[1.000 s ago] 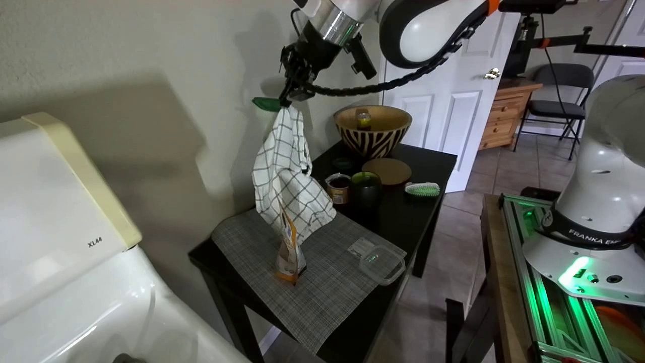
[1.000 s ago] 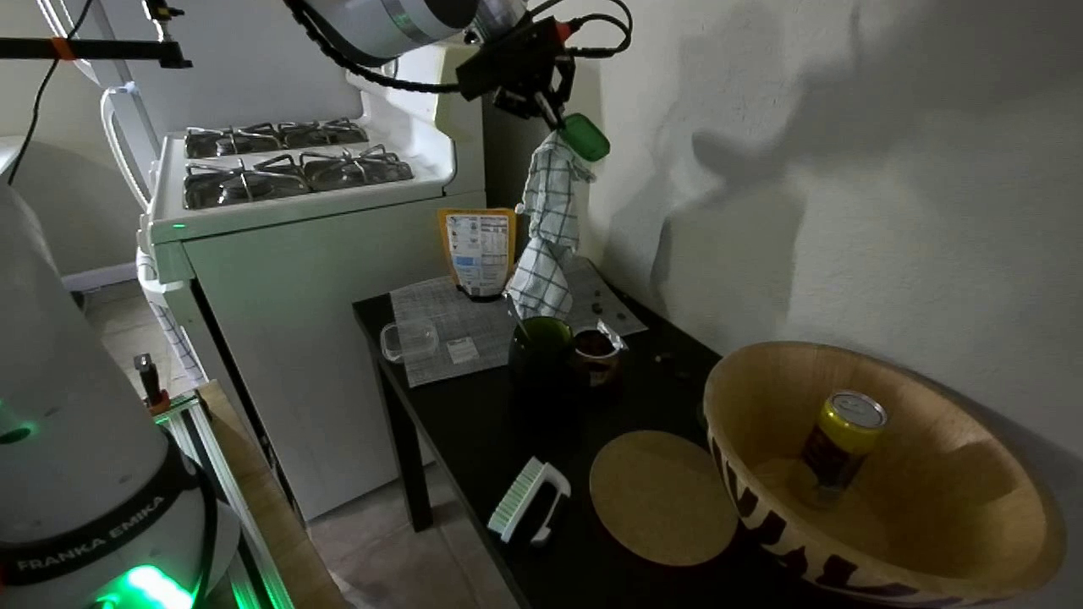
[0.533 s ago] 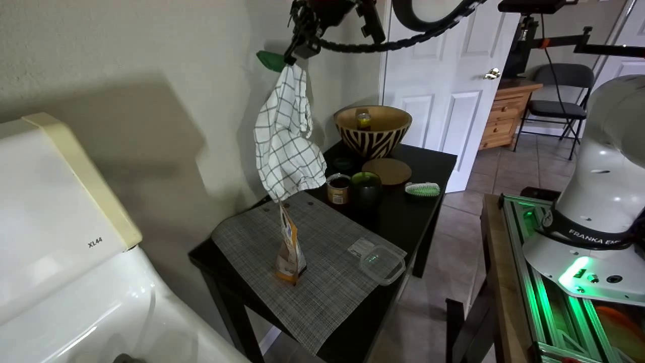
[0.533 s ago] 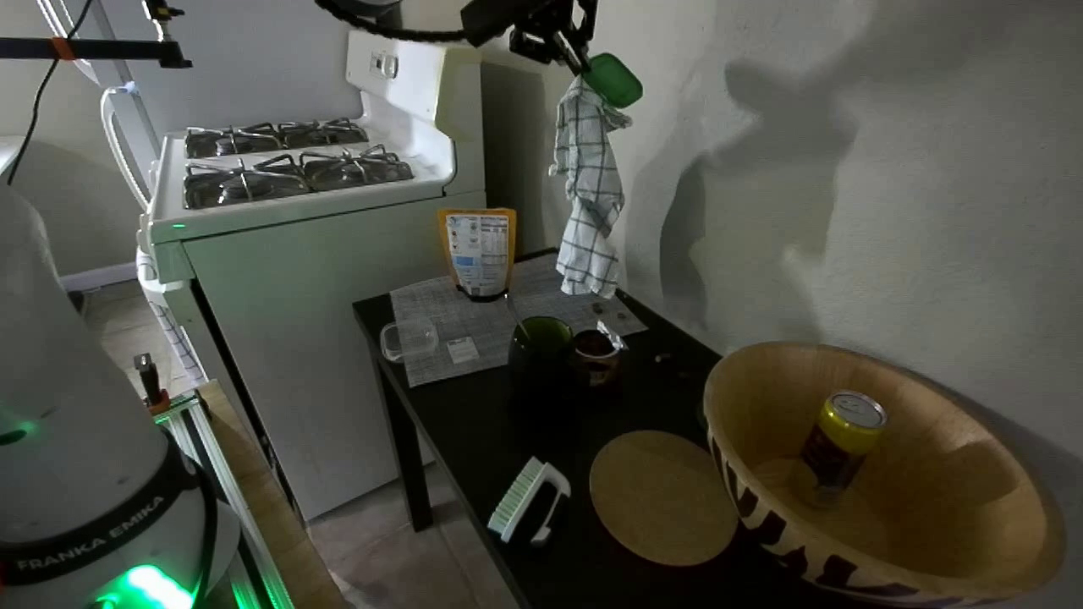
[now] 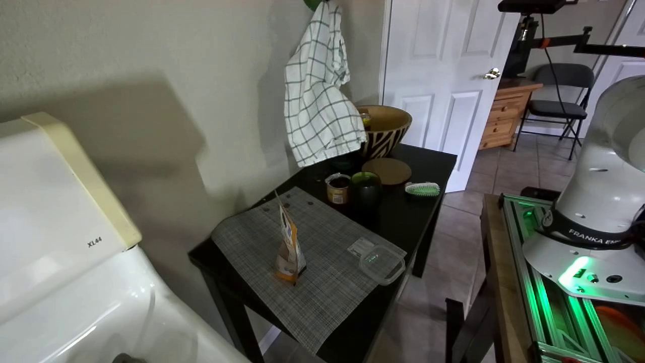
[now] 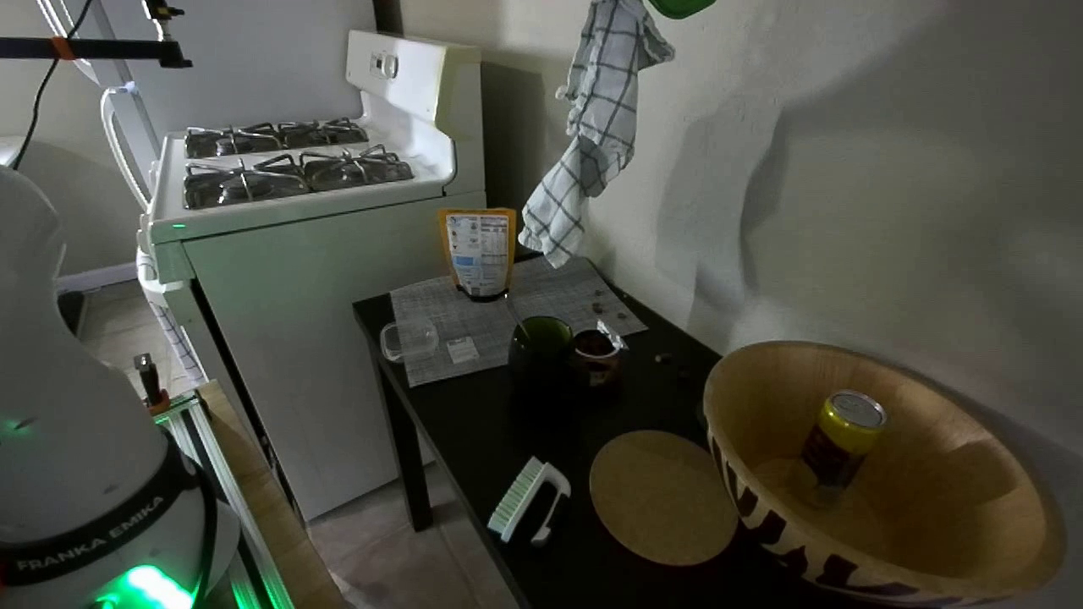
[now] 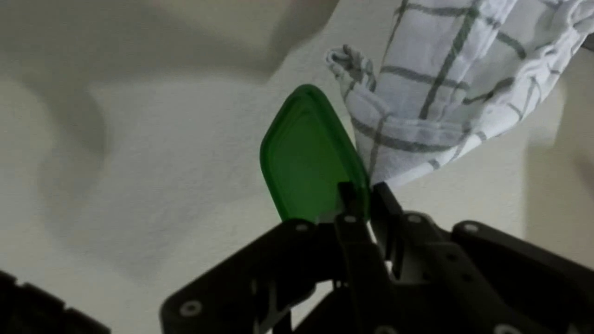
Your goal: Put the towel in the bowl
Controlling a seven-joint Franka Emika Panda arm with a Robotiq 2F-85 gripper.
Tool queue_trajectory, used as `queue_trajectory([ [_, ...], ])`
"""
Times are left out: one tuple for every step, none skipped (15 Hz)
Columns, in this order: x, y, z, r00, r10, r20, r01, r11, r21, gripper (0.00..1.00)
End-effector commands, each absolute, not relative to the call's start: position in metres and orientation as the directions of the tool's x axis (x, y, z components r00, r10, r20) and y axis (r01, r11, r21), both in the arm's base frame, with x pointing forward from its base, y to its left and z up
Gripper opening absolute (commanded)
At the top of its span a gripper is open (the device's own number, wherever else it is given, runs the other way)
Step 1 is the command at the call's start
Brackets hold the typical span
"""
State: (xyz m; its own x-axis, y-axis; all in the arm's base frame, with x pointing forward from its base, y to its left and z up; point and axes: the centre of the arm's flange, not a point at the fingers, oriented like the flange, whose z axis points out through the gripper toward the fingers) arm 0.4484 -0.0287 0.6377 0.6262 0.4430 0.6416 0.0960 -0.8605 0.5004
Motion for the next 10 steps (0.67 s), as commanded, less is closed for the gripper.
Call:
queue_trajectory([
  [0.451,-0.069,0.646,0.691,0.334,0.641,-0.014,-0.881,0.474,0.03],
  [0.456,-0.081,0.648,0.706,0.306,0.638,-0.034,-0.886,0.462,0.03],
  [0.460,-0.091,0.642,0.734,0.280,0.619,-0.030,-0.897,0.441,0.03],
  [0.447,-0.080,0.643,0.699,0.330,0.634,-0.008,-0.883,0.469,0.03],
  [0.448,-0.086,0.641,0.708,0.320,0.630,-0.013,-0.885,0.465,0.12],
  [0.449,-0.087,0.640,0.709,0.319,0.629,-0.013,-0.886,0.464,0.12],
  [0.449,-0.086,0.640,0.708,0.321,0.629,-0.011,-0.886,0.464,0.12],
  [0.449,-0.084,0.640,0.706,0.324,0.629,-0.008,-0.886,0.464,0.03],
  [0.450,-0.084,0.638,0.720,0.302,0.625,-0.006,-0.898,0.440,0.03],
  [0.453,-0.092,0.639,0.711,0.294,0.638,-0.044,-0.888,0.458,0.03],
])
